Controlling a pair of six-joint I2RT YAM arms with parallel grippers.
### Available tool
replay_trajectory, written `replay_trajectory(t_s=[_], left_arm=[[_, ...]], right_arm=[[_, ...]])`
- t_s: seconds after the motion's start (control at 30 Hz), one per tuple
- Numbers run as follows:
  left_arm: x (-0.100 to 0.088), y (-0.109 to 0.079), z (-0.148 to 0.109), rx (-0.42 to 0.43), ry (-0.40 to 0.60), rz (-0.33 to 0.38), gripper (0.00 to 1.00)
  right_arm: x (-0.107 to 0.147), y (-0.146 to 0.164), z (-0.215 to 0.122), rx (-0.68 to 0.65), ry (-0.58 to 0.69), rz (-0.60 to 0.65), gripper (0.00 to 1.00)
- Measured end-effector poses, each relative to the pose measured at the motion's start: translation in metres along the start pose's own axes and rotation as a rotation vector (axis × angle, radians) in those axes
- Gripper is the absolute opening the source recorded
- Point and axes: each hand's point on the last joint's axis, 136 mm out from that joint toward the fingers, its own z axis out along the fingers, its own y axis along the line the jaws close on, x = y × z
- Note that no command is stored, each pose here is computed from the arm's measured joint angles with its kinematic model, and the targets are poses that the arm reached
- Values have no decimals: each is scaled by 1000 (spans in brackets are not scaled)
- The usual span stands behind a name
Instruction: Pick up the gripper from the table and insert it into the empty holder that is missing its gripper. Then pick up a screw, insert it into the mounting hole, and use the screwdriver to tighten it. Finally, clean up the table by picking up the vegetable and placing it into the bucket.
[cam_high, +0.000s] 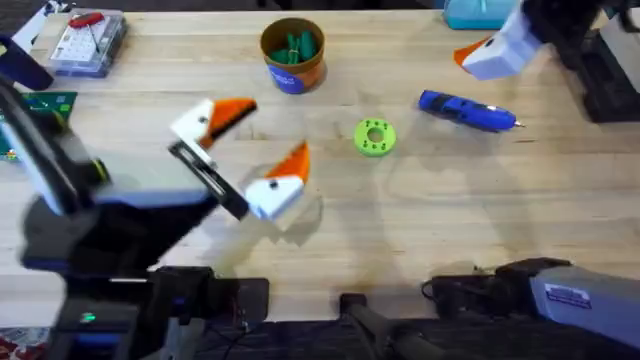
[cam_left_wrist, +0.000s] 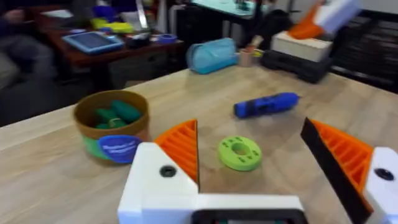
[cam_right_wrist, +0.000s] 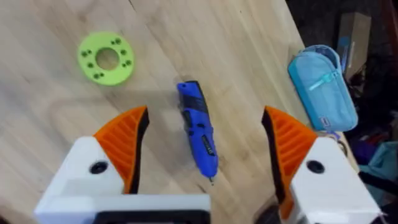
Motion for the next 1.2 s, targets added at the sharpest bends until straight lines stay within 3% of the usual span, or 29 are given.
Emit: replay_trajectory(t_s=[0.17, 0.37, 0.57, 0.77, 0.87, 1.2], left_arm=[[-17, 41, 1, -156, 146, -142, 986], [-8, 83, -3, -266, 400, -326, 986], [-10, 129, -1, -354, 588, -400, 986], [-5, 167, 9, -404, 684, -419, 986], [1, 175, 11, -411, 708, -428, 986], [1, 175, 11, -412, 709, -429, 986]], right_arm=[[12, 27, -26, -64, 11, 103, 995], [20, 54, -33, -173, 34, 160, 995], [21, 70, -29, -253, 25, 185, 995], [22, 75, -26, -281, 26, 196, 995], [22, 76, -26, -285, 26, 199, 995], [22, 76, -26, -285, 26, 199, 995]])
